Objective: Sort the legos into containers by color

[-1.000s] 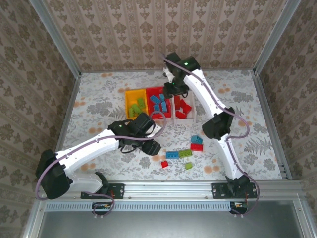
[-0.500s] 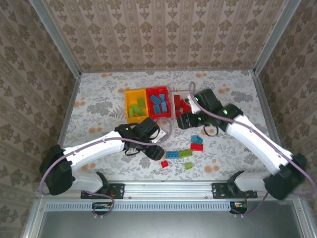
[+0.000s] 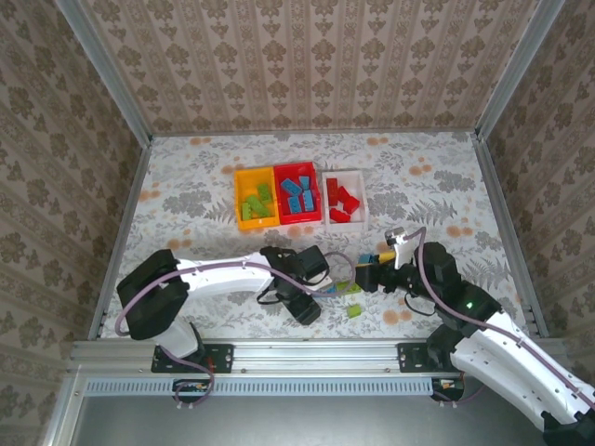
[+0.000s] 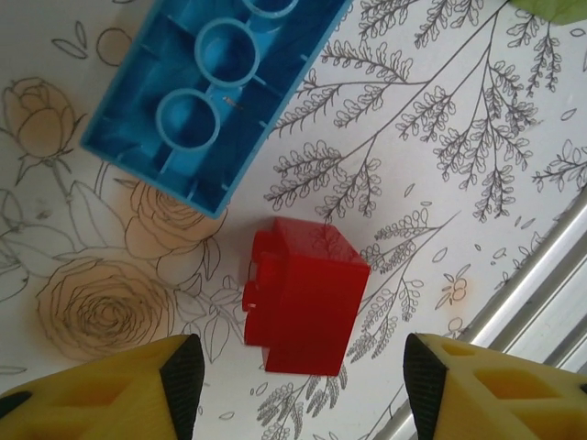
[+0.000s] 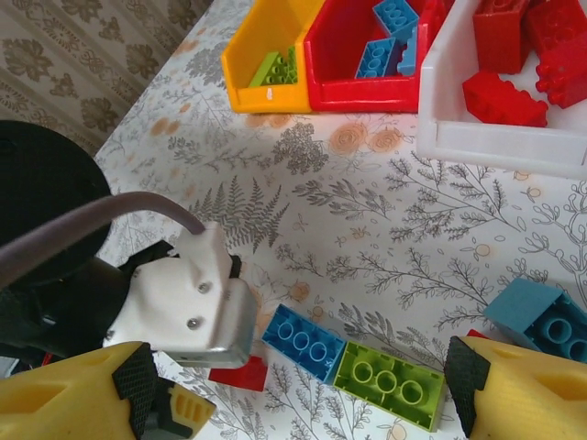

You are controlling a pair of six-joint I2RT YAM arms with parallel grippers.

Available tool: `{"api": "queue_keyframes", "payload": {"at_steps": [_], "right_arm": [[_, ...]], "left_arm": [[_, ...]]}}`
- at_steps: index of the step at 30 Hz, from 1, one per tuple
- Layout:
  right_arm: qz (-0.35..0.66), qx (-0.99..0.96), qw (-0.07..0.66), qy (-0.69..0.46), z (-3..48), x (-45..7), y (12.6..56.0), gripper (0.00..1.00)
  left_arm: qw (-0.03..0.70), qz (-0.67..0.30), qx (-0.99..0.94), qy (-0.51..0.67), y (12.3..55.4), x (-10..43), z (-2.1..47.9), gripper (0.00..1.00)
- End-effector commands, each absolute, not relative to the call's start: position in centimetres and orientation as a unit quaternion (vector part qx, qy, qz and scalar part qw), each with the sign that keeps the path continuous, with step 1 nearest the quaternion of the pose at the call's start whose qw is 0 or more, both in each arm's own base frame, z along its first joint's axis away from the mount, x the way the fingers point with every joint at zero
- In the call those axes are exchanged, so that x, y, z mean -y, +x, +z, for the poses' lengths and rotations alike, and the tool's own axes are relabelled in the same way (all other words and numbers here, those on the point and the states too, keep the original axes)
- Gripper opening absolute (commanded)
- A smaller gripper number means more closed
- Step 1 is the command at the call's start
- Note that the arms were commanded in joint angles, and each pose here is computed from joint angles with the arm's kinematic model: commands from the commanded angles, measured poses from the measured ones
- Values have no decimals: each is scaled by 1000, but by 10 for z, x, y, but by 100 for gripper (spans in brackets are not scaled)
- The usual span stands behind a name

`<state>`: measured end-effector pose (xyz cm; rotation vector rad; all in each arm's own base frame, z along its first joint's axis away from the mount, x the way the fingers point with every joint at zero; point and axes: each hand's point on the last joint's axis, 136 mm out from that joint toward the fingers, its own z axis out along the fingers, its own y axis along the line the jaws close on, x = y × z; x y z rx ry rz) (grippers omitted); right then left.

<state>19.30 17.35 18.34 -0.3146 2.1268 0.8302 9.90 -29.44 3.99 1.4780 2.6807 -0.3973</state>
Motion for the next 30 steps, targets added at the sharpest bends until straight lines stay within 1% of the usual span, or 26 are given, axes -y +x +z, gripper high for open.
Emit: {"api": "queue_keyframes", "payload": {"at_steps": [1,4,6,10,11,13,14,17,19,22,26,29,30], "right_arm": [[339,-839,410,-117,184,-177,195,85],[345,-837,408,-119,185,-181,197,84],[346,-837,406,-120,186,-182,197,84],[347,-838,404,-122,187,-182,196,84],[346,-838,403,-122,187,-182,196,83],[345,-839,403,-121,187,-181,196,83],[344,-839,404,-121,188,-181,196,83],[332,-837,419,-116,193,-176,200,82],[310,-838,436,-108,197,-169,207,82],[270,-834,473,-90,204,-157,221,82],[223,-825,516,-57,211,-142,243,83],[198,-820,537,-24,214,-130,259,83],[195,-818,541,-17,215,-128,263,85]], "left_arm": [[45,-126,-857,498,106,310,43,63],[35,-112,-856,503,106,312,32,61],[29,-99,-857,506,106,312,24,57],[29,-82,-861,502,108,310,13,40],[34,-79,-863,499,110,310,14,41],[45,-76,-865,494,113,311,19,29],[51,-76,-866,491,114,310,23,26],[74,-70,-873,477,121,307,46,20],[91,-76,-881,458,128,305,68,18],[119,-101,-893,422,146,307,101,18],[151,-130,-906,374,189,323,134,19],[167,-140,-910,353,227,344,146,19],[171,-140,-911,348,238,350,147,19]]}}
